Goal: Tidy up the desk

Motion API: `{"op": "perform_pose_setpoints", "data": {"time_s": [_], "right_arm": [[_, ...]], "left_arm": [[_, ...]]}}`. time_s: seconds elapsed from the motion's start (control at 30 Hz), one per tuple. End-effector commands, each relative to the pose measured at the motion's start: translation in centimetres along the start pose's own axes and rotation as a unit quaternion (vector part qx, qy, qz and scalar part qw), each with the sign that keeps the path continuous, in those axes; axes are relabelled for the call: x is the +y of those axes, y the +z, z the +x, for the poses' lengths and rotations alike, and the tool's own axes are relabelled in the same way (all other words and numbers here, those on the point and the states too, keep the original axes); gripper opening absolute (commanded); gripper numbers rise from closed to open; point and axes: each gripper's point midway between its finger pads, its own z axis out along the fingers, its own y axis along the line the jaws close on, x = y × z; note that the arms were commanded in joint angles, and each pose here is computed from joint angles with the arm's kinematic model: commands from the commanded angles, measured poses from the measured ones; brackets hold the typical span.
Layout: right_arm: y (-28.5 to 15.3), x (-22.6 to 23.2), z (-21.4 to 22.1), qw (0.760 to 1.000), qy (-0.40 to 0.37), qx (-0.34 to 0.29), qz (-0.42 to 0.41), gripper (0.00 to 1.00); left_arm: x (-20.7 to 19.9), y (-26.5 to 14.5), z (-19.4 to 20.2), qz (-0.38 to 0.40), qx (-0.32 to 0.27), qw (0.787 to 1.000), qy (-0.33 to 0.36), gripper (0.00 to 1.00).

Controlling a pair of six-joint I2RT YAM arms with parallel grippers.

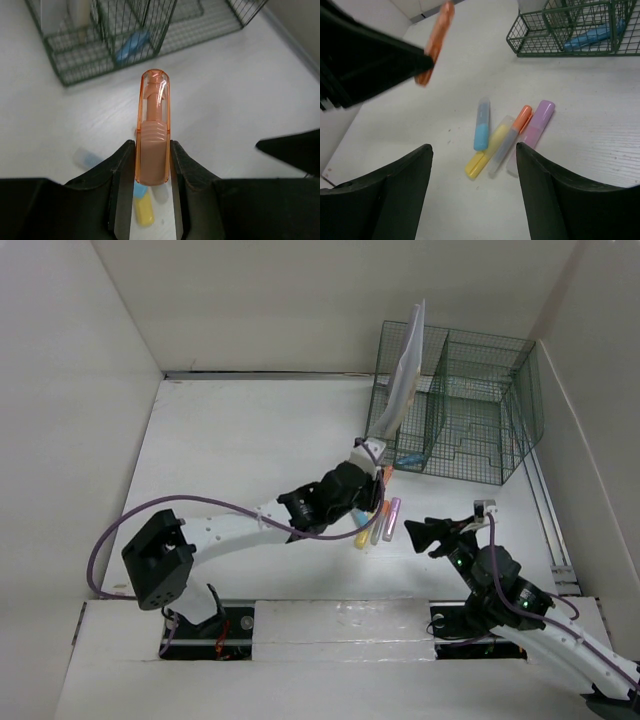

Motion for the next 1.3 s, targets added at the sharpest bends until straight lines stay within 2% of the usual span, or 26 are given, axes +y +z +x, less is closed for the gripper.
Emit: {"op": "perform_pose_setpoints", "data": {"time_s": [0.0,0.2,0.43,0.47,0.57,0.6,0.7,1.27], "right_arm": [[0.0,-0.7,-0.3,1.000,0.012,-0.010,0.020,0.73],[-0.3,-0.6,-0.7,1.000,0.020,-0.018,0.014,0.72],[-0.4,0.5,-0.4,1.000,0.002,-0.008,-0.020,0.69],[-0.3,0.6,-0.4,1.000,0.000,-0.008,-0.022,0.68],[-0.3,0.5,-0.3,1.000,-0.001,-0.007,-0.020,0.68],[-0.3,0.6,-0.4,1.000,-0.001,-0.006,-0.021,0.68],[-0.2,0.5,-0.4,1.000,0.000,-0.007,-0.019,0.68],[-0.2,0.5,-0.4,1.000,-0.001,-0.007,-0.019,0.68]], "left_arm": [[-3.0,2.4,-5.5,0.065,-0.059,0.996,0.027,0.14],[-3.9,8.6,-9.0,0.107,-0.062,0.991,0.046,0.14],[-3.2,13.3,-12.6,0.131,-0.090,0.986,0.038,0.15],[-3.2,12.9,-14.9,0.134,-0.113,0.984,0.041,0.15],[-2.4,13.1,-14.6,0.126,-0.105,0.985,0.046,0.16],[-2.5,16.8,-13.1,0.126,-0.089,0.987,0.051,0.16],[-2.0,18.2,-12.5,0.124,-0.079,0.988,0.054,0.16],[0.4,20.6,-8.4,0.097,-0.037,0.991,0.086,0.16]]}}
